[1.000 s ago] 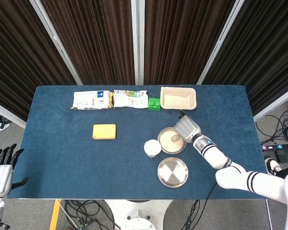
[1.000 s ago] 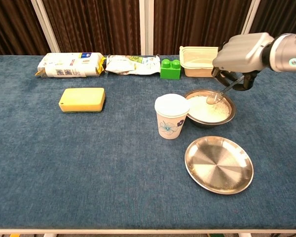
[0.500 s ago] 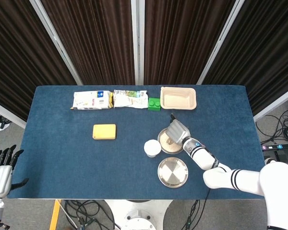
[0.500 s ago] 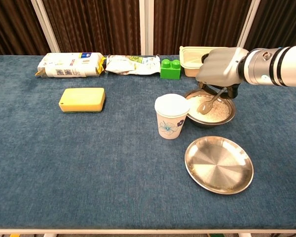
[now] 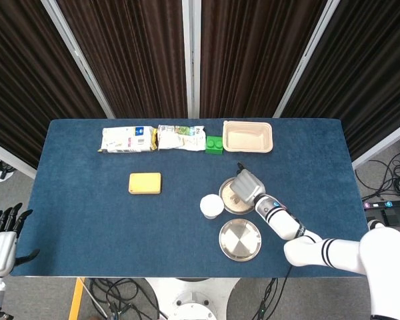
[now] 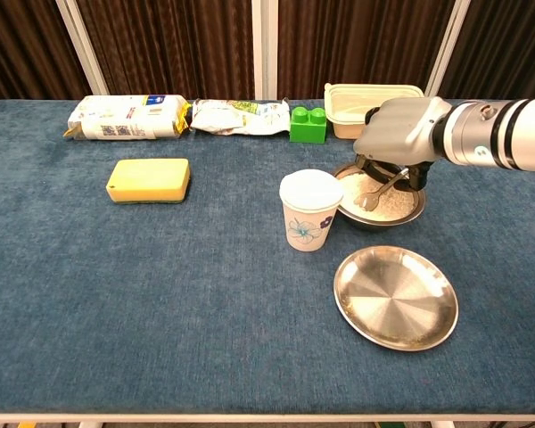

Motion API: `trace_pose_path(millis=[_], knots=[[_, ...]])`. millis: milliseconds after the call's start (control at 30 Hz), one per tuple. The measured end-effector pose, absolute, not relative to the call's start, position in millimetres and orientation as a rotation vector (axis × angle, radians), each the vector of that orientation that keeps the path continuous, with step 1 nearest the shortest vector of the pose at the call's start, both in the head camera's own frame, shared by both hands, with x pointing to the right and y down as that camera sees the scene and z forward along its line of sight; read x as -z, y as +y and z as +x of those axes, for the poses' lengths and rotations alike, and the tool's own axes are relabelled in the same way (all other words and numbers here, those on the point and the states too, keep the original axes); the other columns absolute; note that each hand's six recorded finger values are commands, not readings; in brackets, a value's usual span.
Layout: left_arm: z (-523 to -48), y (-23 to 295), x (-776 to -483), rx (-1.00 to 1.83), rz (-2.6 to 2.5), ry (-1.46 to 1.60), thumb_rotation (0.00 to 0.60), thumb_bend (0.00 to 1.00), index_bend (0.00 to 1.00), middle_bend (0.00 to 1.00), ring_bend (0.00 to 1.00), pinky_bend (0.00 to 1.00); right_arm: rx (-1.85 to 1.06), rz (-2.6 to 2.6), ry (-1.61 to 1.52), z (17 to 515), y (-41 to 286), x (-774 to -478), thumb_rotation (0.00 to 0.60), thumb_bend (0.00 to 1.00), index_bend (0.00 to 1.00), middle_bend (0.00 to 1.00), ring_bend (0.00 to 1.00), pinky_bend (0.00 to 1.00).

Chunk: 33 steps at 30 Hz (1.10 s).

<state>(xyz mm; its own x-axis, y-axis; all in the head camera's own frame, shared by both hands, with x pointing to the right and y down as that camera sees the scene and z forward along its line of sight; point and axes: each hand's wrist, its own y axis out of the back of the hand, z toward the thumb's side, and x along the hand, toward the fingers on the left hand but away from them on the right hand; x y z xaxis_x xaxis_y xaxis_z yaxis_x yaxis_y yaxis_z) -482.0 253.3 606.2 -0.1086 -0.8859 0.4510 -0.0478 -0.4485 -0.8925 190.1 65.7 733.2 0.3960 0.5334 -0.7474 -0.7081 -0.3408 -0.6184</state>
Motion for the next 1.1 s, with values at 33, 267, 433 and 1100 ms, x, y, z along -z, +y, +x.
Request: trace_pose_path(millis=[33, 267, 433, 1100], knots=[[-482, 253, -606, 1.631, -1.506, 1.055, 0.6, 0.12, 0.22, 0.14, 0.07, 0.05, -1.285, -1.446, 0.152, 192, 65, -732, 0.6, 0.33, 0.62, 0.58, 0.27, 0.12], [-480, 251, -605, 1.624, -1.503, 1.047, 0.6, 0.12, 0.22, 0.14, 0.07, 0.05, -1.334, -1.522, 0.031, 213, 58, -726, 0.6, 0.33, 0.62, 0.58, 0.27, 0.12], [-478, 249, -603, 1.616, -1.5, 1.042, 0.6, 0.12, 0.22, 0.14, 0.07, 0.05, -1.35, -1.567, -0.043, 226, 55, -721, 0.6, 0.33, 0.62, 0.58, 0.28, 0.12], [-477, 248, -601, 1.615, -1.492, 1.041, 0.6, 0.12, 0.22, 0.14, 0.07, 0.05, -1.168, -1.721, -0.124, 184, 58, -675, 0.6, 0.33, 0.62, 0.58, 0.29, 0.12]])
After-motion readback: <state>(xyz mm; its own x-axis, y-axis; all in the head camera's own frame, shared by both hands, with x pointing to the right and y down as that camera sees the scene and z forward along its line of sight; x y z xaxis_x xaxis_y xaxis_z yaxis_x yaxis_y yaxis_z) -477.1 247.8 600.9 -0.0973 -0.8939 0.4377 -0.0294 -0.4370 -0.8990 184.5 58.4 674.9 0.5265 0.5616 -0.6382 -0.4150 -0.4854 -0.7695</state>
